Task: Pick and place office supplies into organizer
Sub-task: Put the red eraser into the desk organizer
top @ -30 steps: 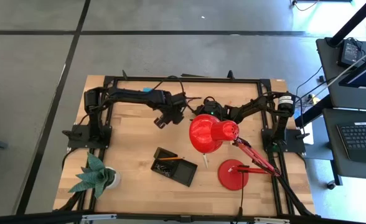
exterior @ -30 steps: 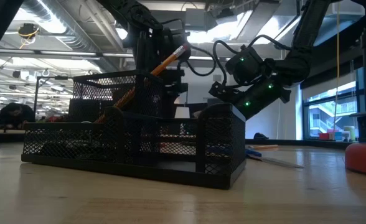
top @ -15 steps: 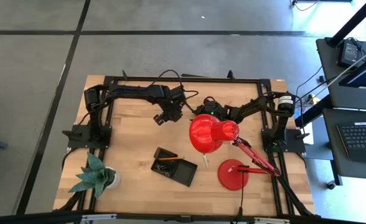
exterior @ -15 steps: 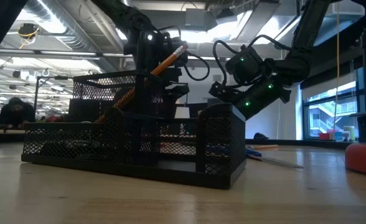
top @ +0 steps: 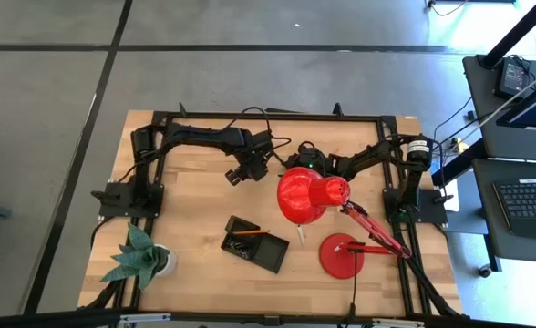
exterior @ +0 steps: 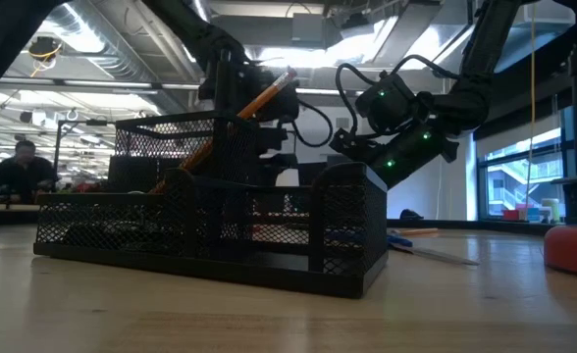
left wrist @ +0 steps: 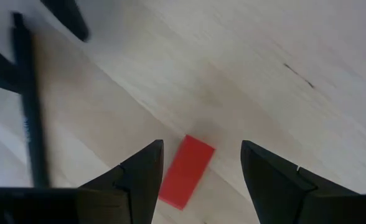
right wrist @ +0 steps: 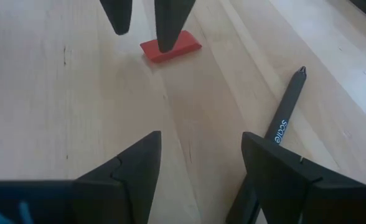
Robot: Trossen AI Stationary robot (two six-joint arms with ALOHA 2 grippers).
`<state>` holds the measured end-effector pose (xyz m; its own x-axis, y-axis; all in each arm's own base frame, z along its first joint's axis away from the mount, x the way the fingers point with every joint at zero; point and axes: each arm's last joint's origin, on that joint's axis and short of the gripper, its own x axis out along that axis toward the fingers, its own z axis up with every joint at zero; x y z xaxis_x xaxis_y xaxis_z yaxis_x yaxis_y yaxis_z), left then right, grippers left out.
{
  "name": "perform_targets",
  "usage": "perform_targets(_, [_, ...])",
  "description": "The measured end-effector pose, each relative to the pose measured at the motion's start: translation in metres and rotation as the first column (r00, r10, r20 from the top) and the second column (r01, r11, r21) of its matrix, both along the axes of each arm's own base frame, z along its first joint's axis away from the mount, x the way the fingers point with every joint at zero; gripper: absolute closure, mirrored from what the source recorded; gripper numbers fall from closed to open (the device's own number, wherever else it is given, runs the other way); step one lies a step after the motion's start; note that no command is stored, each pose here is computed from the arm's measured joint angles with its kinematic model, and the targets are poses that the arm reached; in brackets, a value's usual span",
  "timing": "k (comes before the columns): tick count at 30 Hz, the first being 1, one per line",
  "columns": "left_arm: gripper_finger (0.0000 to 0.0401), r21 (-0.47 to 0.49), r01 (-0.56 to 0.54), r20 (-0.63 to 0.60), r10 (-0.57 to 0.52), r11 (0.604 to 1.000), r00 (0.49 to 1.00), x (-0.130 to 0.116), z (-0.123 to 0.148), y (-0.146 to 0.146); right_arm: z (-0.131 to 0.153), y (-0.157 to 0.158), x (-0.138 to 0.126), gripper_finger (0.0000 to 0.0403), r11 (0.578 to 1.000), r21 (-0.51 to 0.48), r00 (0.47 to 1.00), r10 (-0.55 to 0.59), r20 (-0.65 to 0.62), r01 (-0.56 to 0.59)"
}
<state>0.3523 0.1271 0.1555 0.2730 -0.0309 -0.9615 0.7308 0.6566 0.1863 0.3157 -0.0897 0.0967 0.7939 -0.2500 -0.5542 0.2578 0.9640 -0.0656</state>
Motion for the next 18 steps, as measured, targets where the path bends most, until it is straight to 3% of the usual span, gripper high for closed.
perform_targets(5, [0.0195, 0.034, -0.014, -0.015, 0.014, 0.999, 1.000, -0.002, 0.000, 0.006, 0.000, 0.000, 0.000, 0.0178, 1.000, 0.000, 1.000, 0.000, 0.000, 0.000])
perform_targets(18, [0.0197, 0.008, -0.009, -0.034, 0.009, 1.000, 0.999, -0.001, -0.015, 0.012, 0.000, 0.000, 0.000, 0.0178, 1.000, 0.000, 1.000, 0.000, 0.000, 0.000])
